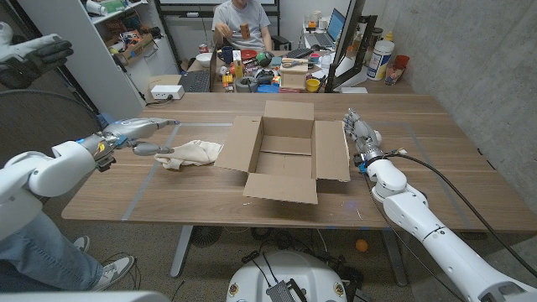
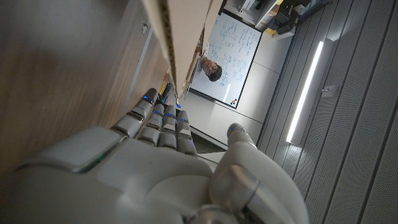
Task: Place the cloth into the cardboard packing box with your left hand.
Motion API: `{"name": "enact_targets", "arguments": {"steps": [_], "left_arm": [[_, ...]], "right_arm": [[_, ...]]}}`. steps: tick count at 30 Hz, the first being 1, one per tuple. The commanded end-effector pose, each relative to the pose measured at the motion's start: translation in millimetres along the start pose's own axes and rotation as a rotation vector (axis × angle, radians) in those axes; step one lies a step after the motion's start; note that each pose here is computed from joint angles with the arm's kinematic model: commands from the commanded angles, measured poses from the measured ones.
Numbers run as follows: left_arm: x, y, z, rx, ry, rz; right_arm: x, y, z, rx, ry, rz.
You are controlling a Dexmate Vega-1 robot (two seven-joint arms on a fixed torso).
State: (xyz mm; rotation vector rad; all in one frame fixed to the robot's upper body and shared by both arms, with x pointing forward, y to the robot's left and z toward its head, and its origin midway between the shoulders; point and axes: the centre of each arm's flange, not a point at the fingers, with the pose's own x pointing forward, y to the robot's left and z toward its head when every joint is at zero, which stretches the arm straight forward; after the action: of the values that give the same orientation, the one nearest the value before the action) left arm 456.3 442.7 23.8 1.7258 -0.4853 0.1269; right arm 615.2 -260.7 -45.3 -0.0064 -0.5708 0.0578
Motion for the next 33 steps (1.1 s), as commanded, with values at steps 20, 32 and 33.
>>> {"name": "enact_targets", "arguments": {"steps": [20,32,33], "left_arm": [[29.3,-52.9,-8.6,-0.145,0.045,-0.048],[71.9,-53.7,-1.1,-0.159,0.021,-0.080],[75.1,-53.5,1.2,-0.158,0.014,-0.085]], "right_arm": [[17.9,-8.1,38.0,-0.062,-0.066,0.017],[20.8,-9.7,37.2,-0.064,-0.068,0.021],[20.6,-11.0,36.8,-0.062,-0.067,0.017]]}}
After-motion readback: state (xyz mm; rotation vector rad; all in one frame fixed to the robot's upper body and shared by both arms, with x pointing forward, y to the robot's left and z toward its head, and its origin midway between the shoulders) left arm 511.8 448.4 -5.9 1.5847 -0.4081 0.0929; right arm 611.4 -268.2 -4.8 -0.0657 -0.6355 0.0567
